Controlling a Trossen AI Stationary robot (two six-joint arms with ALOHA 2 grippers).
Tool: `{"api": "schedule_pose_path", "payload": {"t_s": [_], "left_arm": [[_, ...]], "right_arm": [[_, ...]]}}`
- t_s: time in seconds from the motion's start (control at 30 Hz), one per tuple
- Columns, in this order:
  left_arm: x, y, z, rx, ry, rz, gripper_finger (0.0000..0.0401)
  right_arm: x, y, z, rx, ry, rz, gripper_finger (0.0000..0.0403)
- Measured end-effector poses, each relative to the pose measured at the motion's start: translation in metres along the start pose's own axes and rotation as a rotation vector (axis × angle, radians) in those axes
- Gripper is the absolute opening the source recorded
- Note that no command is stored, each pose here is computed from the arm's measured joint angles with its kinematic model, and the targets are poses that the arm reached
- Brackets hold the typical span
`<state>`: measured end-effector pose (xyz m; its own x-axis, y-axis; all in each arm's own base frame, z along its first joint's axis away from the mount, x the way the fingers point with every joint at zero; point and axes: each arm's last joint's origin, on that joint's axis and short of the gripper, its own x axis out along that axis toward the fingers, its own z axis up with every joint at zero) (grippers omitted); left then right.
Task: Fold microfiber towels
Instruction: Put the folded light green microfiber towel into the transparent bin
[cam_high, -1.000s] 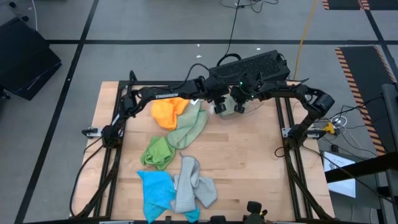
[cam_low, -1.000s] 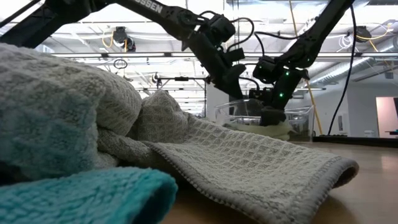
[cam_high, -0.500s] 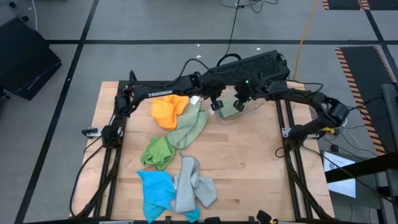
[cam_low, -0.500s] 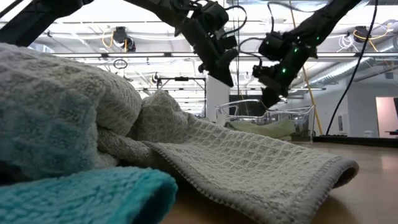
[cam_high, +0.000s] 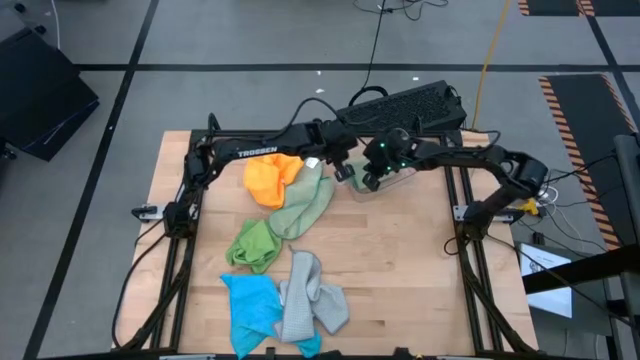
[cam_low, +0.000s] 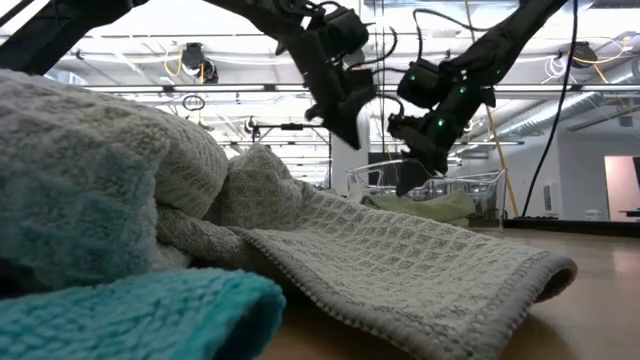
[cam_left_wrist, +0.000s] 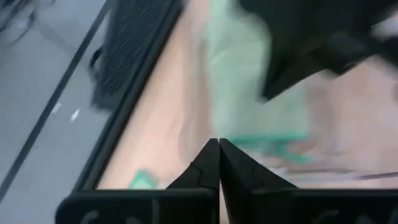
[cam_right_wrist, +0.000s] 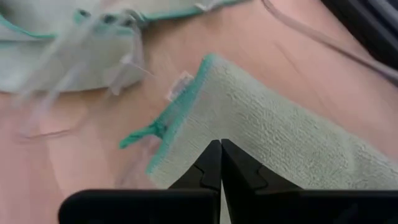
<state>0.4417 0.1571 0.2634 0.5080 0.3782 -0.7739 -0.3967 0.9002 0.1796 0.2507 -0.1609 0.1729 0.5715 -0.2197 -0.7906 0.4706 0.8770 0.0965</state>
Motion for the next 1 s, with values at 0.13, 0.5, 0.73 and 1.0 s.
{"api": "schedule_pose_path", "payload": {"t_s": [0.13,0.5,0.73,1.0], "left_arm": [[0.006,0.011,-0.010,0.000,0.053,0.086,0.0015],[-0.020,0.040,-0.049,-0.033,0.042,-0.088,0.0010],[-0.067,0.026,-0.064,-0.052,-0.210,-0.095,0.0008],[-0.081,0.003,-0.077,0.009,-0.360,-0.126,0.0004]], "right_arm": [[0.009,-0.001,0.001,-0.009,-0.016,0.000,0.0000],[0.049,-0.010,-0.012,0.015,0.048,0.009,0.0000],[0.042,-0.008,-0.010,0.010,0.033,0.050,0.0000],[-0.009,-0.003,0.005,-0.026,-0.049,-0.019,0.0000]]}}
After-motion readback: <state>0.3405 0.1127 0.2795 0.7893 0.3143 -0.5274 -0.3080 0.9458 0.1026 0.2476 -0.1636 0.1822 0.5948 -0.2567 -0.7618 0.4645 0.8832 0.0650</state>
